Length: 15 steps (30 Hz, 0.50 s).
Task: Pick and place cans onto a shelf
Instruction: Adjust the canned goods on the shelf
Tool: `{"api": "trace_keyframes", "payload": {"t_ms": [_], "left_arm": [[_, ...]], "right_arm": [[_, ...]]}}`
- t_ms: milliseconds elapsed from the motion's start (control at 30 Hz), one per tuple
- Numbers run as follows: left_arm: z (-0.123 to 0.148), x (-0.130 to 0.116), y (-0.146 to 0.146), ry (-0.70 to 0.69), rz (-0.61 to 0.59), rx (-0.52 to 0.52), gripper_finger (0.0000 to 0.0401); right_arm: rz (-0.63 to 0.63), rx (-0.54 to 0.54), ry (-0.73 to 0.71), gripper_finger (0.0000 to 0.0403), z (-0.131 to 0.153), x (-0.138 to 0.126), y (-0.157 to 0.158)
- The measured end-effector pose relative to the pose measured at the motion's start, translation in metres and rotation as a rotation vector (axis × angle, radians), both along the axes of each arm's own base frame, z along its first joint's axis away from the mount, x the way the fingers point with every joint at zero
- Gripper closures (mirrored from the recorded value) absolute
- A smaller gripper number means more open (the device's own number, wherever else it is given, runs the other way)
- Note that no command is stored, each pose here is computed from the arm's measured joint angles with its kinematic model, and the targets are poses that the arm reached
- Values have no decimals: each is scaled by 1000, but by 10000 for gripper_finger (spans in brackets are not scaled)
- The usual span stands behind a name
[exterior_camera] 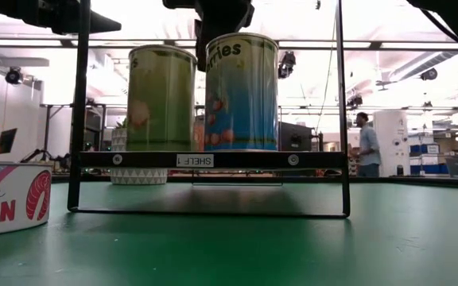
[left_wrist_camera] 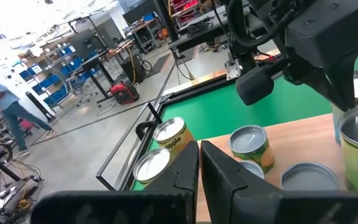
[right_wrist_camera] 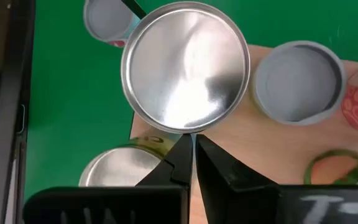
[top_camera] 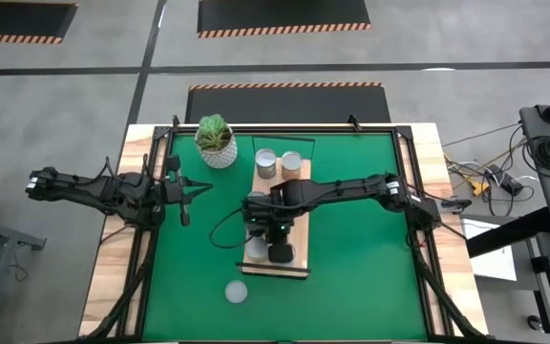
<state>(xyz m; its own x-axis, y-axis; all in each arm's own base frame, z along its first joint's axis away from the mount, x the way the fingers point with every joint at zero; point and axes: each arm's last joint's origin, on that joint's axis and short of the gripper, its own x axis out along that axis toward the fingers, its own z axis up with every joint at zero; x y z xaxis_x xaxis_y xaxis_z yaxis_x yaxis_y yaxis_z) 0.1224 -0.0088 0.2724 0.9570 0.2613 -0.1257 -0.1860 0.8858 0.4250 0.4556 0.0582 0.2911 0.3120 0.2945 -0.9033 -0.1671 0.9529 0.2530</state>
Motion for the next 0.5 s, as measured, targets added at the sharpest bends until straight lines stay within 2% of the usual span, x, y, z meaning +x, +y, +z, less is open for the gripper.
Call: {"api": "trace_keyframes", "payload": {"t_ms": [233,400,500], "left_arm": [[0,0,0,0,0,0,401],[0,0,0,0,1,0,401],[0,0,0,0,0,0,401]], "right_arm": [[10,-1,-40,392,0,4,0],[11,-6,-2,392,0,0,-1],[-11,-5,19,392,9,-7,-2]]}}
